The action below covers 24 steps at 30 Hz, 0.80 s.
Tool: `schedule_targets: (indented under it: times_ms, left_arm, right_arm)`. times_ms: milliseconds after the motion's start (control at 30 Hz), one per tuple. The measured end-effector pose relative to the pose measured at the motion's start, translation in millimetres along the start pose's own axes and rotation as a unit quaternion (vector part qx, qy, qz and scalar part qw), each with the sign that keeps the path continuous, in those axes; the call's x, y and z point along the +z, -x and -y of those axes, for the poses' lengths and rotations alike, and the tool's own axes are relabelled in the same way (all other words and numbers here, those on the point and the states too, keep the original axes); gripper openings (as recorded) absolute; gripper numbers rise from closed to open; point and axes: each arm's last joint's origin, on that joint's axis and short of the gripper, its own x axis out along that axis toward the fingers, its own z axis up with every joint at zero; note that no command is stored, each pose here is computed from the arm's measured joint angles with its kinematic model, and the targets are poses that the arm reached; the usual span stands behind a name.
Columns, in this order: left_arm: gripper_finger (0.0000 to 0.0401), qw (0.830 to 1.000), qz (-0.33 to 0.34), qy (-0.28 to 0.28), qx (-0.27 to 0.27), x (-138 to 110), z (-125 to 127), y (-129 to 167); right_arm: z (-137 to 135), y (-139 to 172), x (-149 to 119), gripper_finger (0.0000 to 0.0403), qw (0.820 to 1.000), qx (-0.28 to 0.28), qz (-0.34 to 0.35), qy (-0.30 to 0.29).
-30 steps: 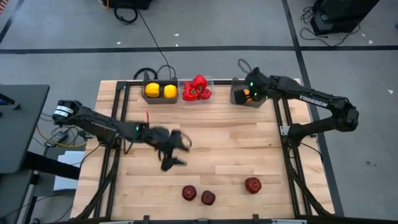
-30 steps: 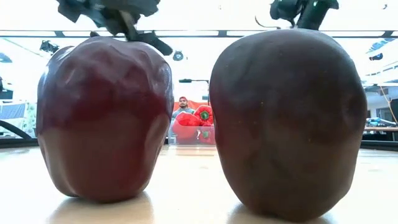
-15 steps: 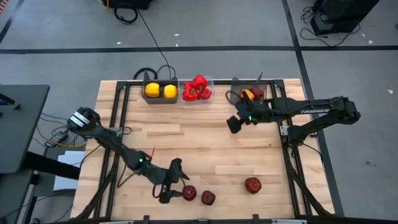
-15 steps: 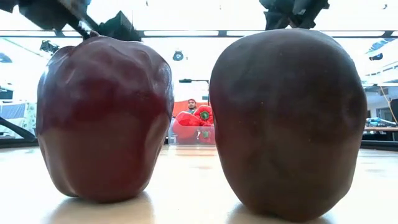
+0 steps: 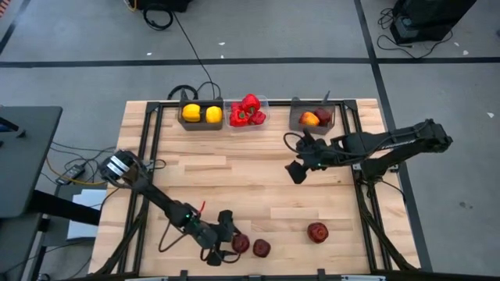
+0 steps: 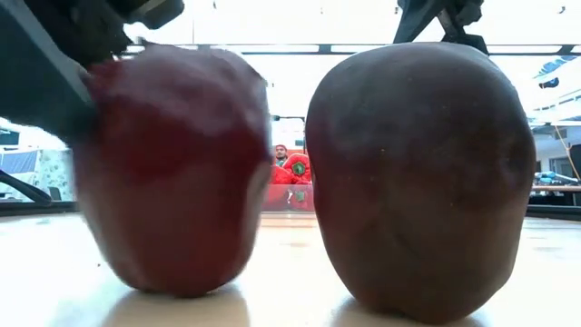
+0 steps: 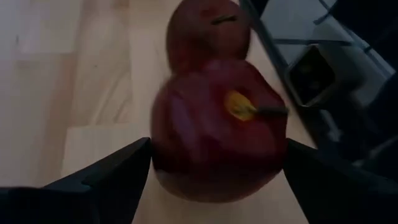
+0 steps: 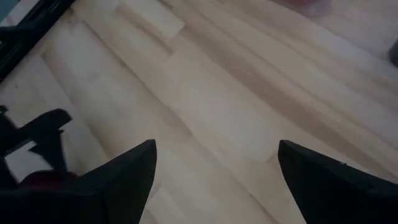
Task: Sort produce into baskets
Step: Put the left red apple into the right black bin
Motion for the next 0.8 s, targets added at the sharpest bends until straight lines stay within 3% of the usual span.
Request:
schedule_targets:
  times_ms: [200,567,800]
  left_arm:
    - [0.037,0.999,0.044,0.007,0.029,2.6,-4.0,-13.5]
    - [0.0322,0.994,0.071,0.004,0.081,3.5,-13.1,-19.2]
    - [0.0303,0.969,0.165,0.053,0.174,24.6,-30.1,-16.7]
  right_arm:
    - [-3.3,2.1,-7.3,0.0345,1.0,0.003,-0.013,0.002]
    - [-10.3,3.7,-17.9,0.0345,0.999,0.019,-0.041,-0.004]
    - [-37.6,6.8,-29.9,0.0345,0.994,0.107,-0.032,-0.02]
